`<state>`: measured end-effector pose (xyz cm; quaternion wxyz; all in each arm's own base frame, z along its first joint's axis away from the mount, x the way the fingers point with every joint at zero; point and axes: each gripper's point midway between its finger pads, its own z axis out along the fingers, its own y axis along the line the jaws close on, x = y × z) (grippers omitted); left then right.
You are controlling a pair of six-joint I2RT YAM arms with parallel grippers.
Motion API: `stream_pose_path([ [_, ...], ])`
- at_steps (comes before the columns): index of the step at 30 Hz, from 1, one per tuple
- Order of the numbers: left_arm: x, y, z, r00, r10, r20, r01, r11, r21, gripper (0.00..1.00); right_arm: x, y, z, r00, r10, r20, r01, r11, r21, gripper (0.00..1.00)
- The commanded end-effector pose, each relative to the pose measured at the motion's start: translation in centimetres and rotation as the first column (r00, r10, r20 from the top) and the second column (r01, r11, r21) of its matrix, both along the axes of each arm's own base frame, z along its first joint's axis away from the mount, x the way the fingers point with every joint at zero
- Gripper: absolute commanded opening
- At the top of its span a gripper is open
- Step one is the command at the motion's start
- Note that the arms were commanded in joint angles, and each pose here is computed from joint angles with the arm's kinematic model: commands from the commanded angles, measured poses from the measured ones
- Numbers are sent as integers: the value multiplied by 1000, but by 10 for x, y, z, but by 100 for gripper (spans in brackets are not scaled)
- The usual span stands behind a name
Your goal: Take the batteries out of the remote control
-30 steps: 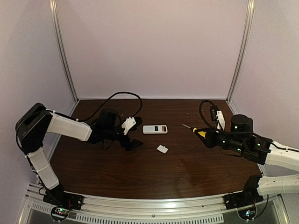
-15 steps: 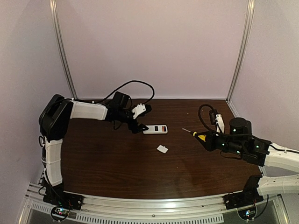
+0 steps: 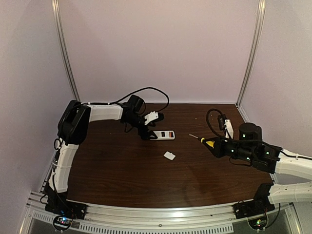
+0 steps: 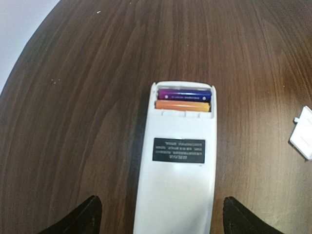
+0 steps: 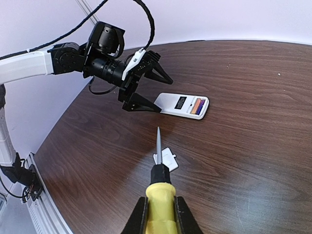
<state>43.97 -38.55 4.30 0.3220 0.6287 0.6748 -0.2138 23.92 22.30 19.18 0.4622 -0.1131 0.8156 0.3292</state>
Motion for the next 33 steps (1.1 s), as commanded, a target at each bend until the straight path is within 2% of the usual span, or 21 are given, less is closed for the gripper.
stream_pose_path([
  [1,-11,1,-13,995,-30,-90,30,1000,0,86,2,2,-2,1000,4,-3,-4,1000,17,0],
  [7,-17,0,-24,993,-37,-110,39,999,22,78,3,6,-2,1000,15,-6,-15,1000,19,0],
  [11,-17,-3,-30,995,-37,-92,41,998,48,70,5,9,-2,1000,20,-7,-20,1000,23,0],
  [18,-13,-3,-29,997,-24,-71,28,998,65,38,4,9,-2,1000,22,-13,-22,999,24,0],
  [26,-14,-3,16,999,-3,-34,4,1000,19,10,1,1,1,1000,3,-2,-3,1000,26,0],
  [33,-33,7,55,999,25,-27,-26,999,-34,0,1,-3,5,1000,-5,17,5,1000,9,0],
])
